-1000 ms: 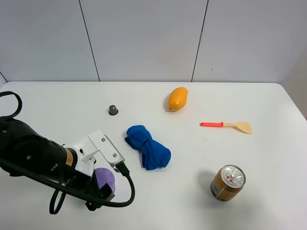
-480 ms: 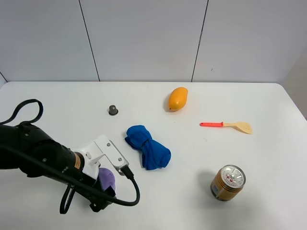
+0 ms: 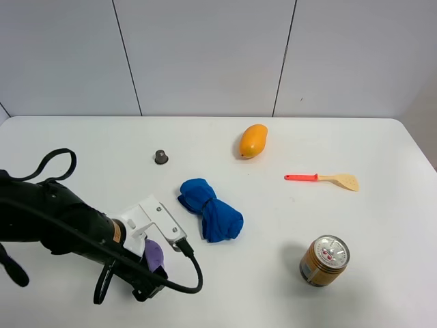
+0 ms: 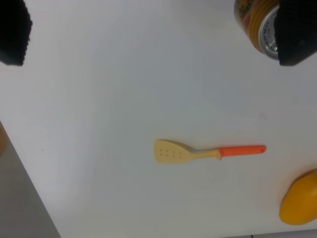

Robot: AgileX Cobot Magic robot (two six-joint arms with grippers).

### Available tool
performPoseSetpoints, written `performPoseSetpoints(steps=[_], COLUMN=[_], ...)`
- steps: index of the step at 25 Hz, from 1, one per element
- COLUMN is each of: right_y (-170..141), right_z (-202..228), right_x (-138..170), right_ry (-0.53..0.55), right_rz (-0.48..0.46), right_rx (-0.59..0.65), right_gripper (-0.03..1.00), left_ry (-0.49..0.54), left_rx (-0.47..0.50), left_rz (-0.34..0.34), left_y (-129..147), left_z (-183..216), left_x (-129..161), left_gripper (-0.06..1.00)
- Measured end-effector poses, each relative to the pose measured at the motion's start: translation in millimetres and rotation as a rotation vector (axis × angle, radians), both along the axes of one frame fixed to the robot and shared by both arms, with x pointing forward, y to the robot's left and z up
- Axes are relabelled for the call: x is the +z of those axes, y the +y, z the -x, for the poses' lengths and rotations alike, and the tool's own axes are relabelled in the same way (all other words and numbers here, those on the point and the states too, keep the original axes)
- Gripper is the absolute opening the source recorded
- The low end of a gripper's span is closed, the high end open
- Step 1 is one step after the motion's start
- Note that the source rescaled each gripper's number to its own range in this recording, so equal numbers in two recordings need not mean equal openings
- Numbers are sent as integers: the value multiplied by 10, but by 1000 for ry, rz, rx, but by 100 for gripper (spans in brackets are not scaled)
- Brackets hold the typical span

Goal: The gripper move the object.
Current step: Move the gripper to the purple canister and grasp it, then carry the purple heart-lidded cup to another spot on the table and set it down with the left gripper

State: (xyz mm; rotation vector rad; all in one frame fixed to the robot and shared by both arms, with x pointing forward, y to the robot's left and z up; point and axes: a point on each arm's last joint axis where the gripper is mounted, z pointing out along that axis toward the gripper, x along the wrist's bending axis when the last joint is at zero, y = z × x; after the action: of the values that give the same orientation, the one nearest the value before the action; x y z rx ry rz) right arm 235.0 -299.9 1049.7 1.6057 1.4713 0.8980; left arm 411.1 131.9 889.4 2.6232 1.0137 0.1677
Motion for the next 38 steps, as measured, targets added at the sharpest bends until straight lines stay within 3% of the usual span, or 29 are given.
performPoseSetpoints(steps=[6, 7, 9, 11, 26, 32, 38], right_y=[0, 0, 0, 0, 0, 0, 0], right_z=[0, 0, 0, 0, 0, 0, 0], right_x=[0, 0, 0, 0, 0, 0, 0], right_ry=[0, 0, 0, 0, 0, 0, 0], right_rz=[0, 0, 0, 0, 0, 0, 0], right_rx=[0, 0, 0, 0, 0, 0, 0], right_gripper=[100, 100, 100, 100, 100, 100, 100], left_ry=[-1, -2, -2, -2, -6, -66, -46], left_rx=[-16, -19, -21, -21, -22, -22, -30], left_rz=[-13, -15, -16, -16, -13, 46, 46], left_y=[2, 2, 3, 3, 4, 16, 41], left_z=[-4, -5, -5, -5, -4, 12, 58], left_x=[-29, -29, -31, -31, -13, 228, 473], left_gripper=[98, 89, 55, 1, 1, 1, 1])
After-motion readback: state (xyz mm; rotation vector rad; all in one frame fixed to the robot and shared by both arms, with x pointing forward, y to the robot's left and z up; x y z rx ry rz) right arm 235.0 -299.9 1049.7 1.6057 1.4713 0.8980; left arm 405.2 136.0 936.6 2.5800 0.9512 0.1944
